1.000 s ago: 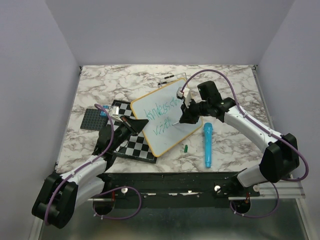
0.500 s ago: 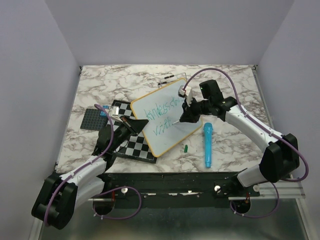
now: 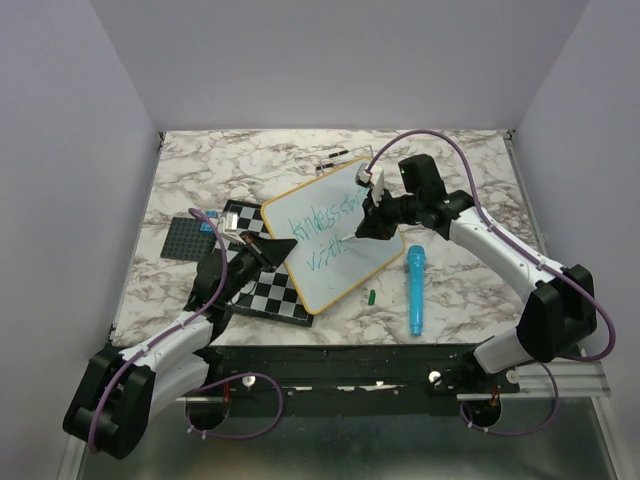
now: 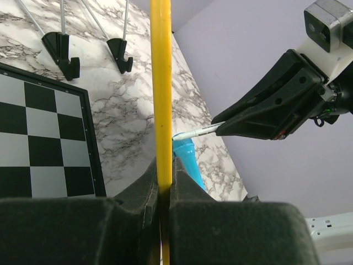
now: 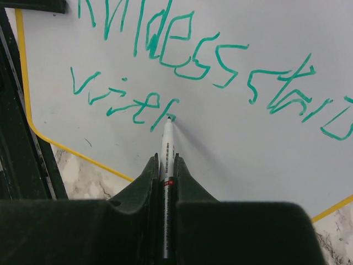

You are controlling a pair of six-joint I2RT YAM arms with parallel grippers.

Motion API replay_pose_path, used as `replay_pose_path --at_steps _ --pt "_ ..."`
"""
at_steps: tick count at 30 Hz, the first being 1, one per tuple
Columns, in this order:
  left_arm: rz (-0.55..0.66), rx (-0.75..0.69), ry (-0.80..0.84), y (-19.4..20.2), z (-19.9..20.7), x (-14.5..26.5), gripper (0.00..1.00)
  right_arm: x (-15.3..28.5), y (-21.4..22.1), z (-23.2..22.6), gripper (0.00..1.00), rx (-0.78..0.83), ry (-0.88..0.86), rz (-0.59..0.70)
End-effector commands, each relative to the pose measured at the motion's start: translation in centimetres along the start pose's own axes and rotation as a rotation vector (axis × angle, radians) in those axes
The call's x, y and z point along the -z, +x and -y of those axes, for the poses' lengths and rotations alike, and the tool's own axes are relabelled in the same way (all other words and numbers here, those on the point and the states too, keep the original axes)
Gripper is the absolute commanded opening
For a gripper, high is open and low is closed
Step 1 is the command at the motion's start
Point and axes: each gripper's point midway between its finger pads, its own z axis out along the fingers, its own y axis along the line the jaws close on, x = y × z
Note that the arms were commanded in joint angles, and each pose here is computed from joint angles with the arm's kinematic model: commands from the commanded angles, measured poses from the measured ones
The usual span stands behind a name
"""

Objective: Write a sentence on the whiteboard

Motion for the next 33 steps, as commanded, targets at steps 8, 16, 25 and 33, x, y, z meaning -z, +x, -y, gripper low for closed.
replay_pose_path --at_steps 8,16,25,33 --pt "0.082 -0.048 0.168 -2.4 4.4 0.1 0.0 -0.4 0.1 0.3 0.01 -0.003 -0.003 -0.006" --pt "0.082 -0.047 0.17 -2.4 4.5 0.1 0.0 -0.2 1.2 -0.1 0.01 -0.004 -0.008 -0.033" --pt "0.082 -0.048 0.17 -2.4 4.5 0.2 0.0 -0.2 2.0 -0.4 0.01 -0.006 -0.017 -0.056" --pt "0.082 -0.047 0.165 -2.4 4.3 0.1 0.0 0.0 2.8 -0.6 0.01 -0.007 -0.02 -0.076"
